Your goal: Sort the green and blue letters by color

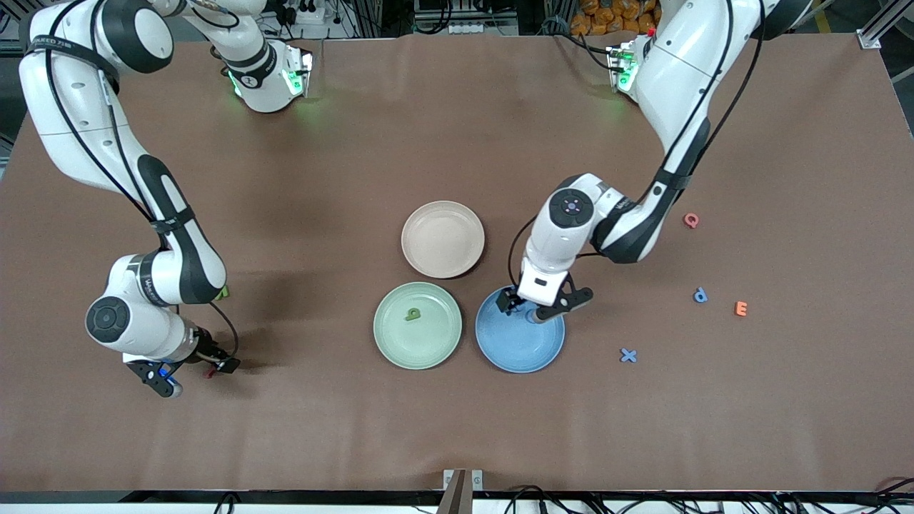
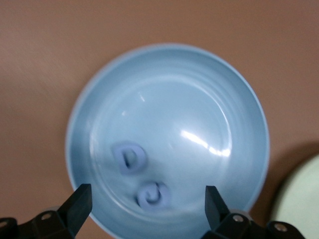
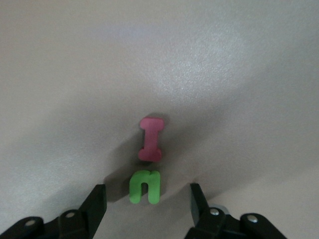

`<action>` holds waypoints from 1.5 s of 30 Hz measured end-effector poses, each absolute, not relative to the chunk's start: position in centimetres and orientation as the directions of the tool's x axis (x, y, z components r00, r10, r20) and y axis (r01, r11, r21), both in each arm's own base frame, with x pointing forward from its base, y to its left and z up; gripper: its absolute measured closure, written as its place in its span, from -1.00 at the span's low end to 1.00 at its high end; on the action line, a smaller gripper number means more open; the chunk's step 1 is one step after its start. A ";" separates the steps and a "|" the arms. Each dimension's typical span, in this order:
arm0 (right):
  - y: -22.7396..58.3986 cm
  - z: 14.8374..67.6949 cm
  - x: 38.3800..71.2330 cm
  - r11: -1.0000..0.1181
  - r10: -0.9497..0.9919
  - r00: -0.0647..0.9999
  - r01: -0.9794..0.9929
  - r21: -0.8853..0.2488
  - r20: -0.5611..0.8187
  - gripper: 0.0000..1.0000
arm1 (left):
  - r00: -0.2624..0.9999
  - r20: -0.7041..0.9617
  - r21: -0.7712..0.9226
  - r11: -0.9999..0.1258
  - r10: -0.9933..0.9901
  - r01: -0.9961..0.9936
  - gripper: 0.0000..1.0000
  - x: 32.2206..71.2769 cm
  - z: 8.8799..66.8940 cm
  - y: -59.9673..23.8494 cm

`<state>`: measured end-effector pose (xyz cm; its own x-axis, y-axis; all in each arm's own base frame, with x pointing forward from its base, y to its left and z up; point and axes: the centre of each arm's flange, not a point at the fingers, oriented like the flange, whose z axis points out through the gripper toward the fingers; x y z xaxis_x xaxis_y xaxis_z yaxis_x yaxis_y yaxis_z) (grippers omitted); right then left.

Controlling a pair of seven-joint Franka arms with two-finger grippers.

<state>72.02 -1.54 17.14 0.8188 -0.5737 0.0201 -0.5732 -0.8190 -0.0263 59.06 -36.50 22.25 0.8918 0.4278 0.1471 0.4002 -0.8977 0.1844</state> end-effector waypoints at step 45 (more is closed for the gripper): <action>14.0 21.8 72.3 -0.765 -0.638 0.769 -0.639 -0.083 -0.036 0.48 | 0.976 0.113 -0.038 -0.981 0.186 0.192 -1.00 67.1 16.7 -14.5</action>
<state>72.34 14.05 21.81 0.7689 -0.6384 -0.0356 -0.6388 -0.7648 -0.0832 67.14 -14.47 16.69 0.9759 0.1863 0.1134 0.1917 -0.9807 -0.0380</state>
